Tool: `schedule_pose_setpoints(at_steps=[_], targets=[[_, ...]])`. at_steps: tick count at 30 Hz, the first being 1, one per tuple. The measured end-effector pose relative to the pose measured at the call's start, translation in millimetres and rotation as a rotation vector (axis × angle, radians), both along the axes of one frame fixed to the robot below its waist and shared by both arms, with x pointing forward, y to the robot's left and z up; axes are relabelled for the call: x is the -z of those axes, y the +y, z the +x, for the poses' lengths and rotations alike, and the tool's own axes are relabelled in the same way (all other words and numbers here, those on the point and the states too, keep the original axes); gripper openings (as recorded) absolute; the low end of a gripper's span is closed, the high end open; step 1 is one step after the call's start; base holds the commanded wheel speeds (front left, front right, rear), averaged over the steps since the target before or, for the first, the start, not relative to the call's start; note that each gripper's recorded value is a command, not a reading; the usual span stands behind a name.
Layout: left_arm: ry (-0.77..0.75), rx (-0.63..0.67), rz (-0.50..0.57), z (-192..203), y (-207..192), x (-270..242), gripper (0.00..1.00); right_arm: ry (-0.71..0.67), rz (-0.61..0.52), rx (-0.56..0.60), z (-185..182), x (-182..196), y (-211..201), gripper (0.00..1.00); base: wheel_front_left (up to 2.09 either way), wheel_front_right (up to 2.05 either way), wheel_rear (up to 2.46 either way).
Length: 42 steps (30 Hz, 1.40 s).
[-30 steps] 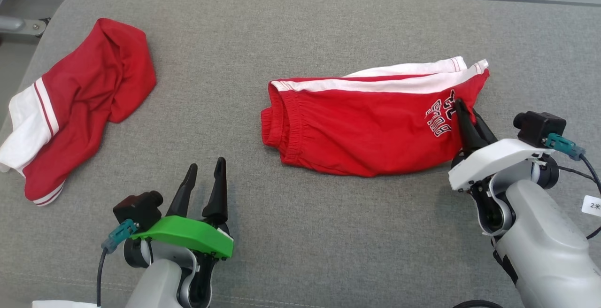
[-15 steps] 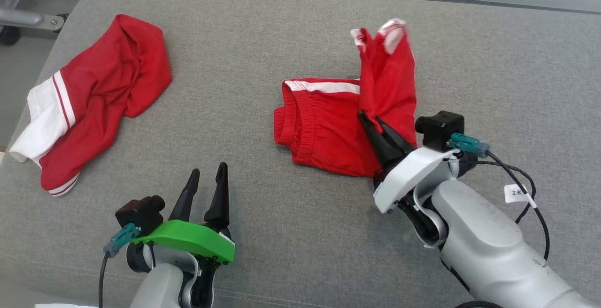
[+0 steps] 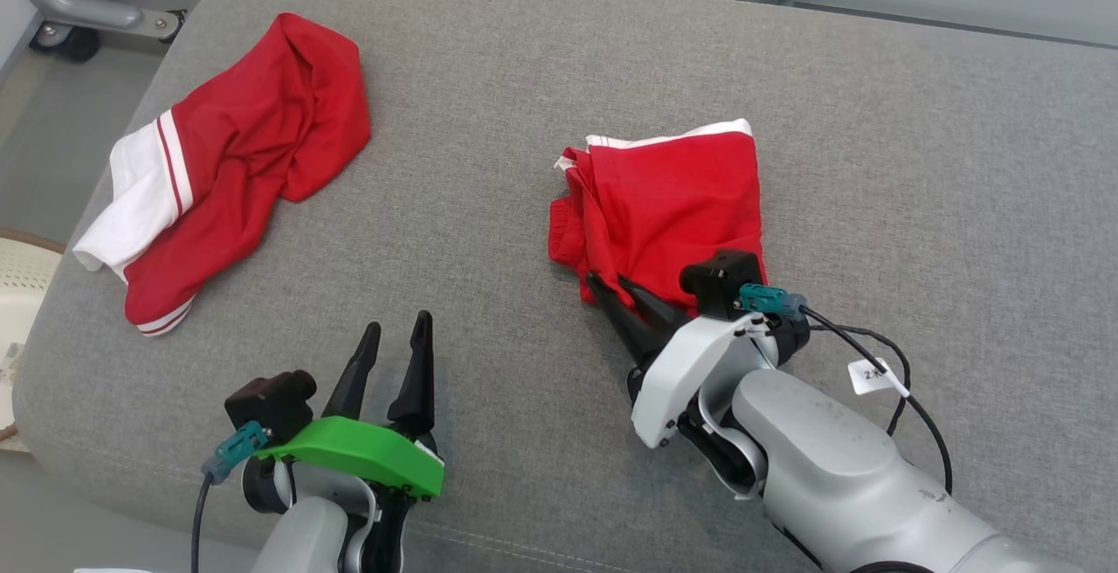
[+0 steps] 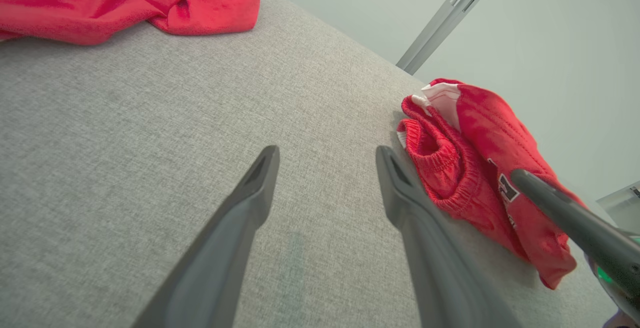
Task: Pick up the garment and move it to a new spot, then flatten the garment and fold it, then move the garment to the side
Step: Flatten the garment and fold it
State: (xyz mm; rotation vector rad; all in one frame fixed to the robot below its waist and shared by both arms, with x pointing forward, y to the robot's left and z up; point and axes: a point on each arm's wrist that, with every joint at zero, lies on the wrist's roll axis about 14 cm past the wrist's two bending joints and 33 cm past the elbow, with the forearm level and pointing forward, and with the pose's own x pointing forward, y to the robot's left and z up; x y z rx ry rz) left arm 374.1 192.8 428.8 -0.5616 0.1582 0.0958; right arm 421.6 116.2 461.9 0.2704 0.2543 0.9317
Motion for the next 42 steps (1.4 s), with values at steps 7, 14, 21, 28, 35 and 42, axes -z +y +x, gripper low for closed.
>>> schedule_pose_setpoints(at_steps=[7,14,21,28,35,42], targets=[[-0.011,-0.017,0.008,1.0,6.0,-3.5,1.00,-0.016,0.075,0.020,5.2,-24.8,5.3,1.00,0.00,0.00,0.00],[-0.047,-0.017,0.046,5.8,9.0,-13.6,1.00,-0.076,0.099,0.234,40.7,-39.4,-59.3,1.00,0.00,0.00,0.00],[-0.054,-0.009,0.150,7.7,16.0,-16.1,1.00,-0.126,0.017,0.511,51.5,-27.9,-155.3,1.00,0.00,0.00,0.00],[-0.080,0.045,0.246,10.6,5.9,-23.9,1.00,-0.132,-0.021,0.730,34.7,-22.1,-230.6,1.00,0.00,0.00,0.00],[-0.078,0.073,0.294,3.1,-0.4,-23.1,1.00,-0.119,-0.053,0.840,4.1,-13.9,-269.6,1.00,0.00,0.00,0.00],[-0.085,0.084,0.302,-4.7,-4.2,-23.9,1.00,-0.112,-0.070,0.919,-25.6,-9.2,-296.7,1.00,0.00,0.00,0.00]])
